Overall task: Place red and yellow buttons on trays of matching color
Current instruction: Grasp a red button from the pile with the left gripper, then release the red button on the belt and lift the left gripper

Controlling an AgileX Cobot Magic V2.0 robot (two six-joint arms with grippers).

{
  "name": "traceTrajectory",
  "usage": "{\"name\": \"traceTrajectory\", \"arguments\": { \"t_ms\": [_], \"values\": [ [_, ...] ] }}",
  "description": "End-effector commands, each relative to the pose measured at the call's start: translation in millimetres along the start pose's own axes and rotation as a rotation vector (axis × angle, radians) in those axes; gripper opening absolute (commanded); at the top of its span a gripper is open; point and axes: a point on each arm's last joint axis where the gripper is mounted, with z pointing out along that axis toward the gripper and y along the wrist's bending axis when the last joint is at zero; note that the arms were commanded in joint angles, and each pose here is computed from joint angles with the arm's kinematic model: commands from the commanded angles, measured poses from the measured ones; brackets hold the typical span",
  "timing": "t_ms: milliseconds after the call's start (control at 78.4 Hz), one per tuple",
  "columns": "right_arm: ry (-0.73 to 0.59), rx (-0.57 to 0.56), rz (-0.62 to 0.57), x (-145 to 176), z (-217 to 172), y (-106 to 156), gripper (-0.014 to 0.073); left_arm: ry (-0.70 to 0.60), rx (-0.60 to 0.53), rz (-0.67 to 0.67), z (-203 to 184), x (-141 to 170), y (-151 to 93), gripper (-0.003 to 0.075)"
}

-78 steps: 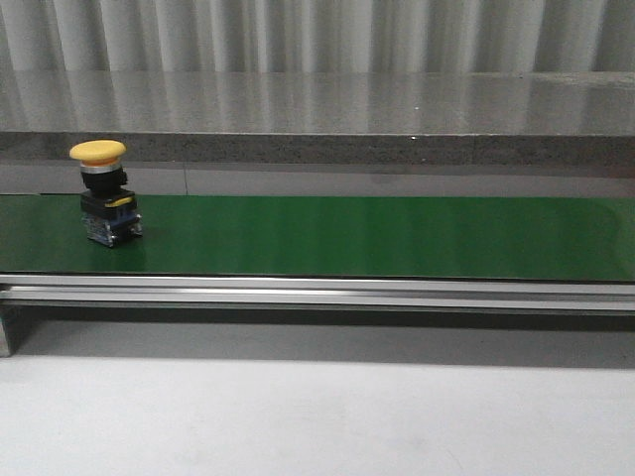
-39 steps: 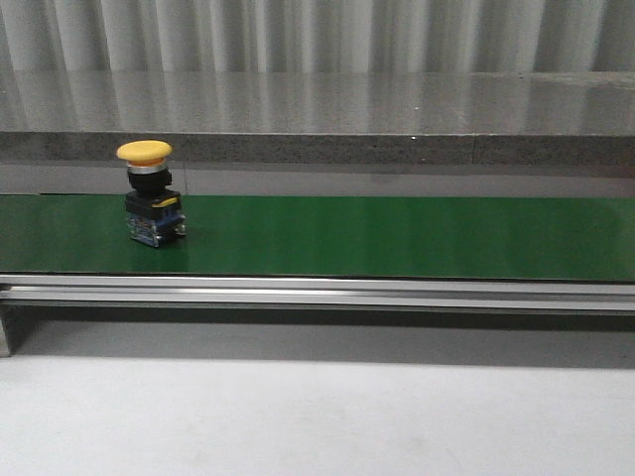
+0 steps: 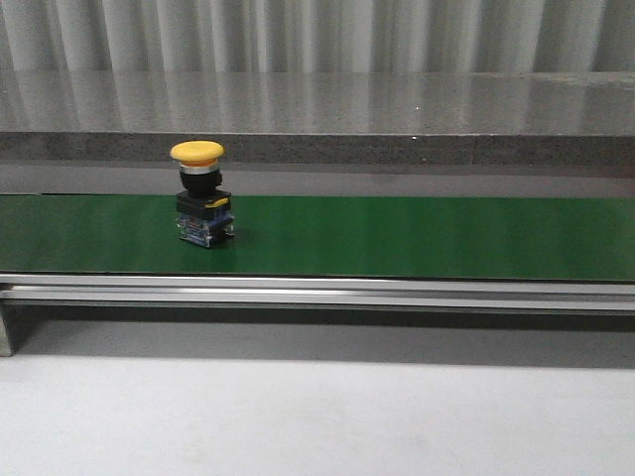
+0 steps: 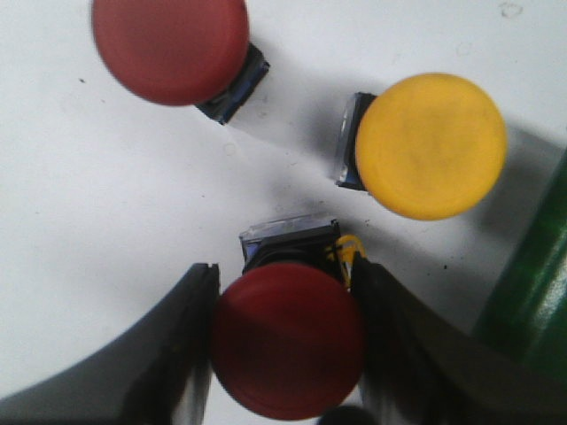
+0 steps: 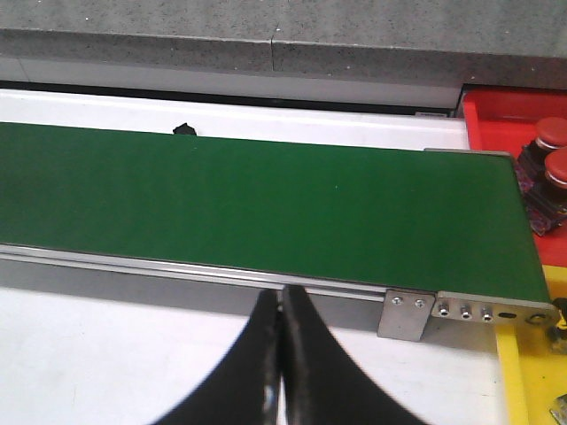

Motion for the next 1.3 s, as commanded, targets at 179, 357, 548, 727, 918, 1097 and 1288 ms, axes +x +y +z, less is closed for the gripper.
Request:
{"name": "traceTrajectory", "arguments": {
  "t_ms": [179, 357, 548, 727, 918, 1097, 1288],
  "values": [
    [-0.093, -0.003, -0.003, -13.6, -3.4, 0.7, -0.0067, -0.271, 0.007, 0.044, -100.6, 9.6, -3.1, 0.0115],
    [-0.093, -0.003, -0.003, -13.6, -3.4, 0.7, -0.0067, -0.299, 0.032, 0.091, -116.7, 27.0, -18.5, 0.0115],
    [-0.093, -0.003, -0.003, -13.6, -3.4, 0.7, -0.0067, -0.303, 0.068, 0.166, -115.5, 36.3, -44.4, 0.0115],
    [-0.092, -0.003, -0.003, -13.6, -3.4, 0.7, -0.0067, -0.286, 0.083, 0.205, -104.6, 36.5, -59.3, 0.0115],
    [-0.092, -0.003, -0.003, -13.6, -3.4, 0.7, -0.0067, -0.212, 0.088, 0.202, -83.1, 34.3, -63.9, 0.0134],
    [-0.092, -0.003, -0.003, -13.6, -3.4, 0.7, -0.0067, -0.236, 0.117, 0.183, -84.0, 32.4, -66.5, 0.0337],
    [-0.092, -0.003, -0.003, -13.6, -3.4, 0.7, -0.0067, -0.281, 0.169, 0.146, -89.1, 29.5, -70.4, 0.0571]
  ]
}}
